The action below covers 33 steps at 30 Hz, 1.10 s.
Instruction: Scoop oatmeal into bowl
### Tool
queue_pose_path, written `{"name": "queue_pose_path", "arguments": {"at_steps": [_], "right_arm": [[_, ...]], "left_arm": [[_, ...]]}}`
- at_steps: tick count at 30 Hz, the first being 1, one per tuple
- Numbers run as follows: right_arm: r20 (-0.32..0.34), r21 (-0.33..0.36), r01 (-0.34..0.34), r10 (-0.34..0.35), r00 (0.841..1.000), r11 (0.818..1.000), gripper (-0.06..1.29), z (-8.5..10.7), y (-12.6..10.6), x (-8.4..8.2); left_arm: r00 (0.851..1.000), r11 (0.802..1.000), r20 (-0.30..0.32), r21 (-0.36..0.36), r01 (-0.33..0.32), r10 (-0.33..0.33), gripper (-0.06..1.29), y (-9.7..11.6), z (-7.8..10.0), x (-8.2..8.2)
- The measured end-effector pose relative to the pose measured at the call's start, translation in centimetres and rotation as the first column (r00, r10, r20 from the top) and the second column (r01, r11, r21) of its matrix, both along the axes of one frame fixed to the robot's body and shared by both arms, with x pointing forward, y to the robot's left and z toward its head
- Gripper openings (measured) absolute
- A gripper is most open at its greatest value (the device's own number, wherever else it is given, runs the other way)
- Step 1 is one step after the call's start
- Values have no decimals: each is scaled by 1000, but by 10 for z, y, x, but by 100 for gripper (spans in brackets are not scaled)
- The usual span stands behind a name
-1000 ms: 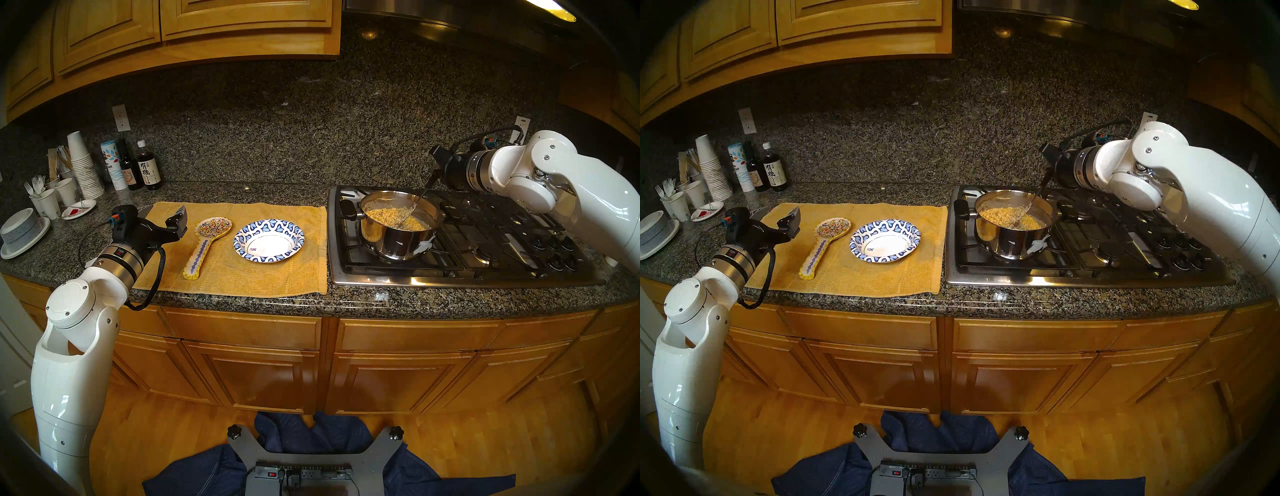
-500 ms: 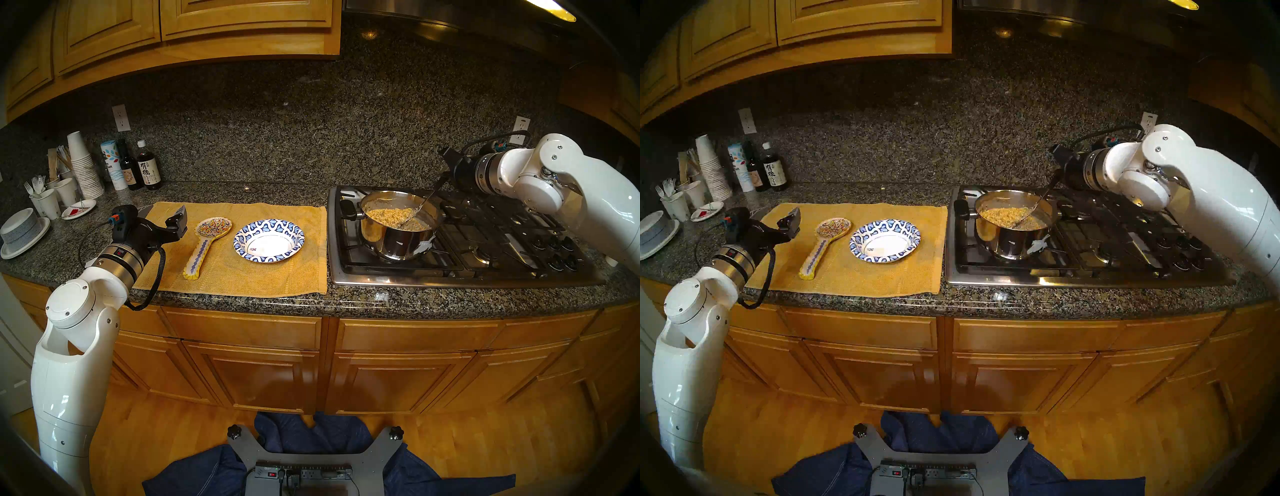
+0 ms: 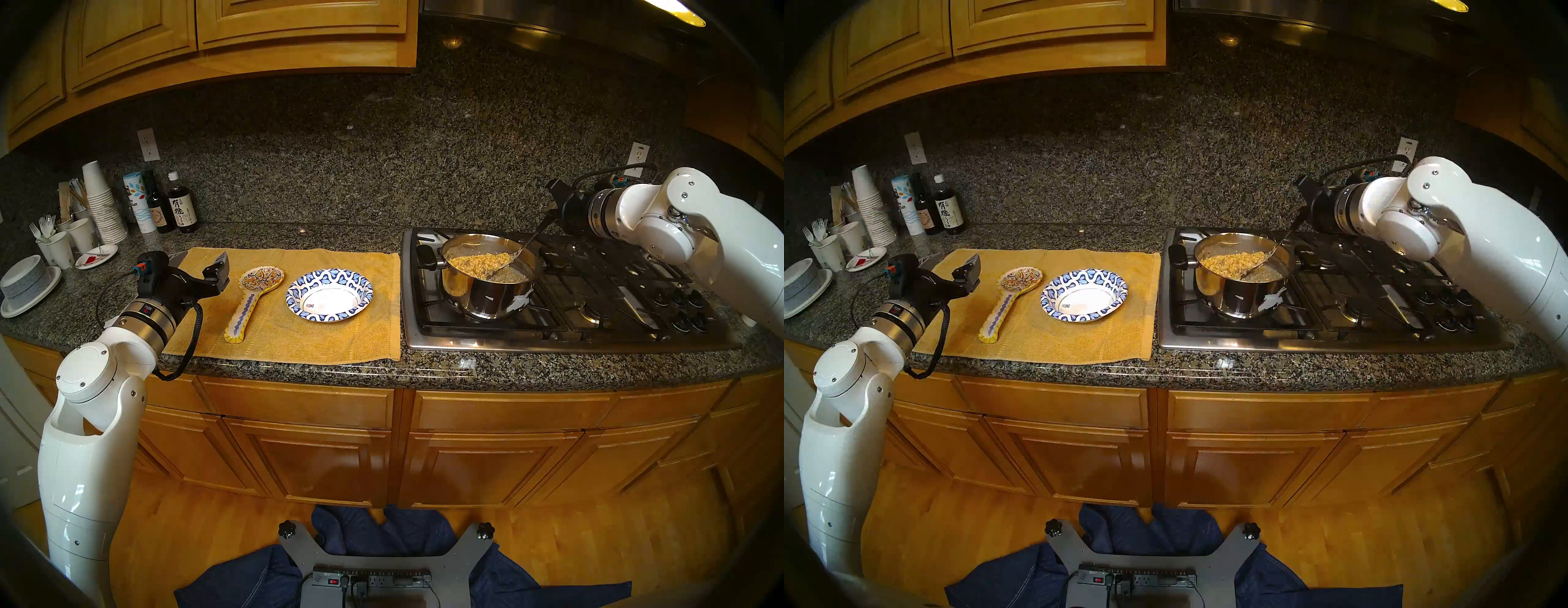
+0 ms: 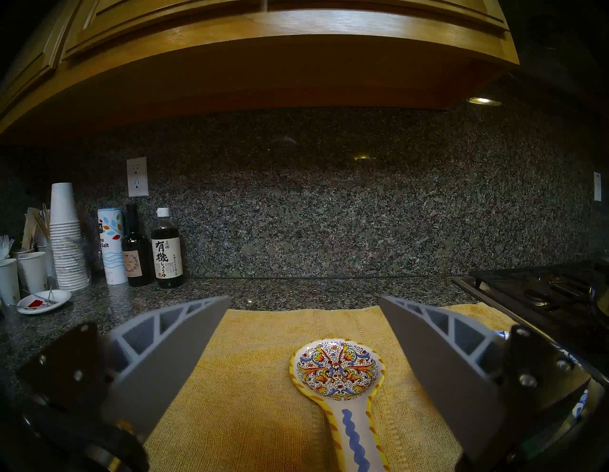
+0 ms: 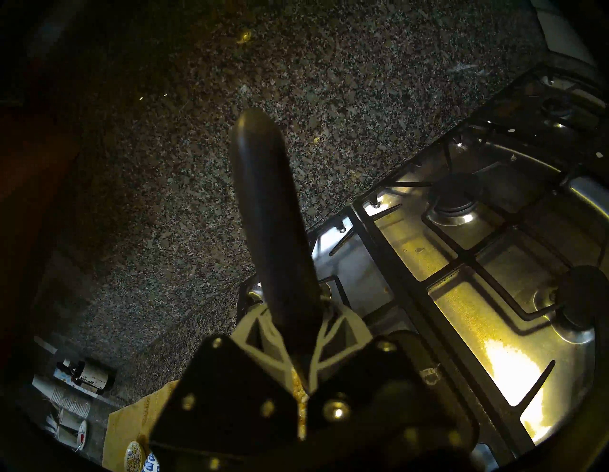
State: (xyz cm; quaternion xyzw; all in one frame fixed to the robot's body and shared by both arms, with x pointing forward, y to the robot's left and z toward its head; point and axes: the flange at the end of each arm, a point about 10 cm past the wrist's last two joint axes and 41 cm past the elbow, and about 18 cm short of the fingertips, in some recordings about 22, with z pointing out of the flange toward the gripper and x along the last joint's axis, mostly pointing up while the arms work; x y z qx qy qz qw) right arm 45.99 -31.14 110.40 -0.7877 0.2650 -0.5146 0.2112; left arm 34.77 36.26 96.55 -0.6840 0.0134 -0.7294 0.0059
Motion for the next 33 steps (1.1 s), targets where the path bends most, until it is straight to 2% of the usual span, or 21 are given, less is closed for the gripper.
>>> {"name": "queue_pose_path", "arguments": {"at_steps": [22,33], "right_arm": [[-6,34,19,-19,1000,999,-2,0,-2,1],[11,36,32,-33,999,999,-2,9,-7,3]], "left_arm": [[1000,1000,0,0,0,0,123,0,0,0],[1000,1000,0,0,0,0,123,0,0,0]]}}
